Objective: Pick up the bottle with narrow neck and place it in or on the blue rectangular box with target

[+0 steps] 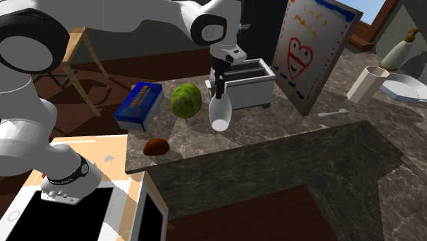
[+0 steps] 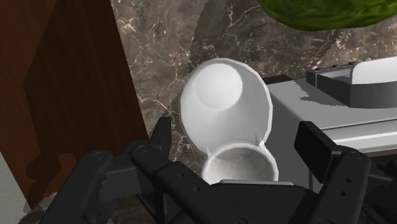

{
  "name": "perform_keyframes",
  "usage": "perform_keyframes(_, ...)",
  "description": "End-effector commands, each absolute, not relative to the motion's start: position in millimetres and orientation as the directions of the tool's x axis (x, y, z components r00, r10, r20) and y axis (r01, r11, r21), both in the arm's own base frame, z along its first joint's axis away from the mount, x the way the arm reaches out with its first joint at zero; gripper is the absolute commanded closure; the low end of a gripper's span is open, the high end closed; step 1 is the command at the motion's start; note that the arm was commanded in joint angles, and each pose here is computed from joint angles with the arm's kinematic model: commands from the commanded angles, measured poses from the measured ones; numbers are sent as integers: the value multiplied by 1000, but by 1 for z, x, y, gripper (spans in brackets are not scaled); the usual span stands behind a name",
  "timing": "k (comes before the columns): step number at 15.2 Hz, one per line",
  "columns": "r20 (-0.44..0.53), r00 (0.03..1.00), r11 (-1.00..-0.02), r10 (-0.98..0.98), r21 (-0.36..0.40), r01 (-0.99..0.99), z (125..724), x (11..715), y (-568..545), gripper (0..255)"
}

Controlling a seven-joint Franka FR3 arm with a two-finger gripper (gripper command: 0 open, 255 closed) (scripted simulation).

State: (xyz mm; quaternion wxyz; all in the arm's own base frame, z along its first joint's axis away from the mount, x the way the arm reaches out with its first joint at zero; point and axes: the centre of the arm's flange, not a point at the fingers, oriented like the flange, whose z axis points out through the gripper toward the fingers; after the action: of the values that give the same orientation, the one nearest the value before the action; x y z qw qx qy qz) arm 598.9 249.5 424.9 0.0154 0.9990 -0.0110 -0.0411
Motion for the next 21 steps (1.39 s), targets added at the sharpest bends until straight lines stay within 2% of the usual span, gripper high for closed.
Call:
perform_keyframes(1, -82, 996, -999, -23, 32, -21, 425, 599, 249, 0)
perform_keyframes(2, -82, 996, -999, -23, 32, -21, 425, 599, 249, 255)
perform_keyframes(11, -82, 996, -999, -23, 32, -21, 425, 599, 250, 255)
perform_keyframes(21, -82, 996, -999, -23, 32, -21, 478, 599, 250, 255)
